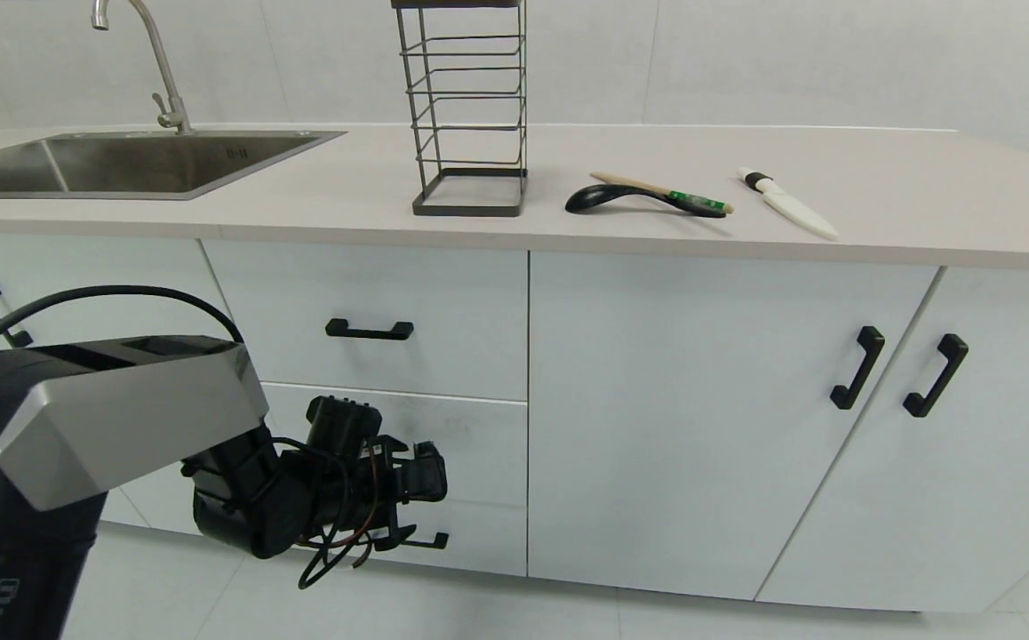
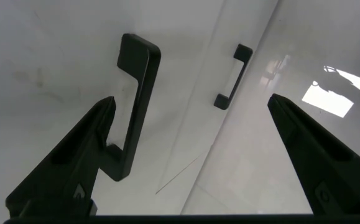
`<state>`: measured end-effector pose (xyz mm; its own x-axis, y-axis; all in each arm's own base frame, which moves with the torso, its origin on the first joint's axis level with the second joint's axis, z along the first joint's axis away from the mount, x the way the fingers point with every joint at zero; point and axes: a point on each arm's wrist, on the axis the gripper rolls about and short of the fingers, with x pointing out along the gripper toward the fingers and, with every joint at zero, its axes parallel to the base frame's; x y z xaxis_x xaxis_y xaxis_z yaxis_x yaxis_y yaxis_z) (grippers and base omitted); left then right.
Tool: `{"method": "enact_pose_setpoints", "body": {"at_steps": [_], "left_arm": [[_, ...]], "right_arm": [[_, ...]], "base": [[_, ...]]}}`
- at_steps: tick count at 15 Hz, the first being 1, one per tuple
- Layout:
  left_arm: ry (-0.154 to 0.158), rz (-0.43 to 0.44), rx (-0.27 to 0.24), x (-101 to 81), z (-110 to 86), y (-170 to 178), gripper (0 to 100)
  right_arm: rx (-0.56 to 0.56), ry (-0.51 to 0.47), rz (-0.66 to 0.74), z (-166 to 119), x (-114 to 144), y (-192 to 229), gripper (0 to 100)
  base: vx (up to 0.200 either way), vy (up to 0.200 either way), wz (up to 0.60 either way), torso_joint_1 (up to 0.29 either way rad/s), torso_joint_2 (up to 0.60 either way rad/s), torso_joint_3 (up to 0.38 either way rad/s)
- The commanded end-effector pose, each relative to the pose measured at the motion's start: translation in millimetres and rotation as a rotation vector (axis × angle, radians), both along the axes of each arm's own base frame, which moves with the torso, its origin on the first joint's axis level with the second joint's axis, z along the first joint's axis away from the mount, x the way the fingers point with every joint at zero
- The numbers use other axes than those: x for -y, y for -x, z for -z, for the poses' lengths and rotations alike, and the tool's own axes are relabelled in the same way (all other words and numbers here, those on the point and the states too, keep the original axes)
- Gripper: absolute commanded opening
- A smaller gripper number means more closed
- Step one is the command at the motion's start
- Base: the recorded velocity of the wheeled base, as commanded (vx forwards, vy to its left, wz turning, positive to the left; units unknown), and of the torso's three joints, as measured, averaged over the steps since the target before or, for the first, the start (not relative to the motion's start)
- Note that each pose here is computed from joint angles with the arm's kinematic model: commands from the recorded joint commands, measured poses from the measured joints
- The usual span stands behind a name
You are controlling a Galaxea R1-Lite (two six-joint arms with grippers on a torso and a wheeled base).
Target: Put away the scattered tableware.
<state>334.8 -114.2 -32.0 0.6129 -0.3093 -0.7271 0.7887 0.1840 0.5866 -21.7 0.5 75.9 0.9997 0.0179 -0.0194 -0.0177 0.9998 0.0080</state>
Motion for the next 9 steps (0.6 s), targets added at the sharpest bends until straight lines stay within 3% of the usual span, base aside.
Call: {"method": "enact_pose_setpoints", "body": {"at_steps": [1,9], "left_arm": [[-0.001,-0.004,-0.003,-0.6,4.3,-3,100],[-0.004,-0.003,-0.011,2.3,15.9,-11,100]], "right_arm": [[-0.002,0.000,-0.001,0,0,0,0],[-0.002,0.000,-0.001,0,0,0,0]], "base": [[0.000,0.000,0.00,0.000,0.00,0.000],[0.000,0.000,0.00,0.000,0.00,0.000]]}}
